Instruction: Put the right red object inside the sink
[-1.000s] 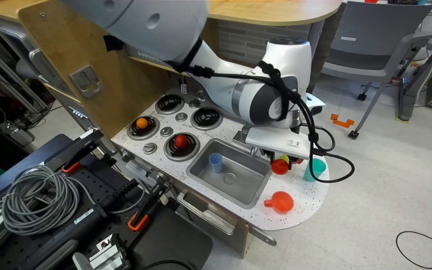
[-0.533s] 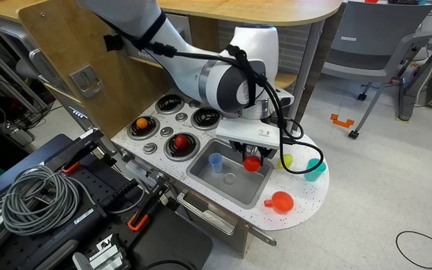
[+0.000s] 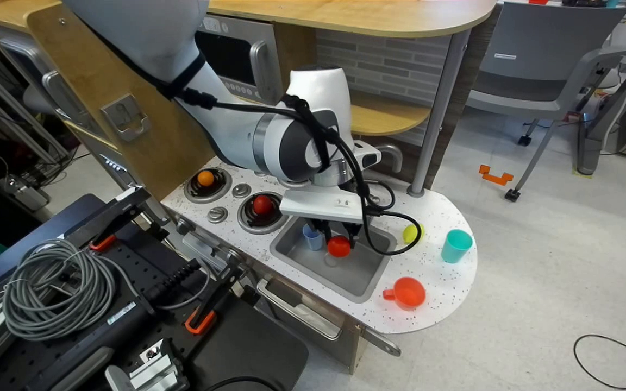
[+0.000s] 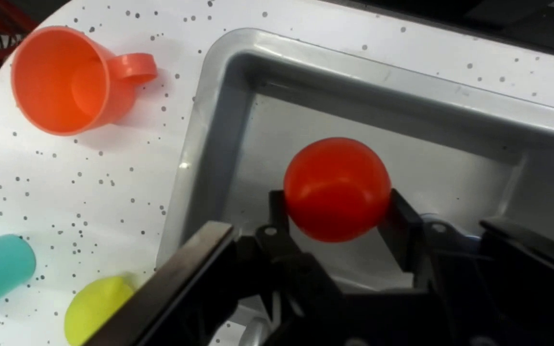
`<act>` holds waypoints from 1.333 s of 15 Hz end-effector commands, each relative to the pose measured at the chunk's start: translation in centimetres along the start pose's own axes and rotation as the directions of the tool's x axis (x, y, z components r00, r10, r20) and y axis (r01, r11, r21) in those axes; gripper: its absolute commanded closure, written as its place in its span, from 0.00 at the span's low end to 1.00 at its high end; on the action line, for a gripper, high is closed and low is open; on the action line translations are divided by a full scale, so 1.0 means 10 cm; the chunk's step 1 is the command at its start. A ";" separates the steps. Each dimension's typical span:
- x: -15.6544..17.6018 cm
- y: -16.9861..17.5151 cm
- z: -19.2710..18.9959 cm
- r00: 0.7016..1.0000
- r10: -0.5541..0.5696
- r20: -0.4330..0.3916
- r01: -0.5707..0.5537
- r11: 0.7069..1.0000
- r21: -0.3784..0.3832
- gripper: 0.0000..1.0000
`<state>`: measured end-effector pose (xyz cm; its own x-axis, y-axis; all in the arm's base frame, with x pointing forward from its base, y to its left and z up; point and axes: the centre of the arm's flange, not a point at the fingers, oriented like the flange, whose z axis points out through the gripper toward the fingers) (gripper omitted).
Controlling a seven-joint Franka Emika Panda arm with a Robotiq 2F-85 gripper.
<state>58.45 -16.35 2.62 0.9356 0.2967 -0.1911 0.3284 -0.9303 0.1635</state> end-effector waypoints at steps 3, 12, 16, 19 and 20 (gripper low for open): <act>0.06 -0.09 0.24 1.000 0.011 -0.029 -0.012 0.998 -0.057 0.75; 0.08 0.20 0.76 0.999 0.023 -0.027 -0.025 0.993 -0.112 0.75; 0.16 0.09 0.93 0.999 -0.006 -0.039 0.001 0.990 -0.138 0.75; 0.23 -0.05 0.97 0.998 -0.031 -0.050 0.023 0.989 -0.144 0.75; 0.26 -0.10 0.98 0.998 -0.037 -0.051 0.030 0.989 -0.146 0.75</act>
<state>58.54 -17.85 -6.62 0.9347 0.3158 -0.1629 0.3493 -0.9008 0.2581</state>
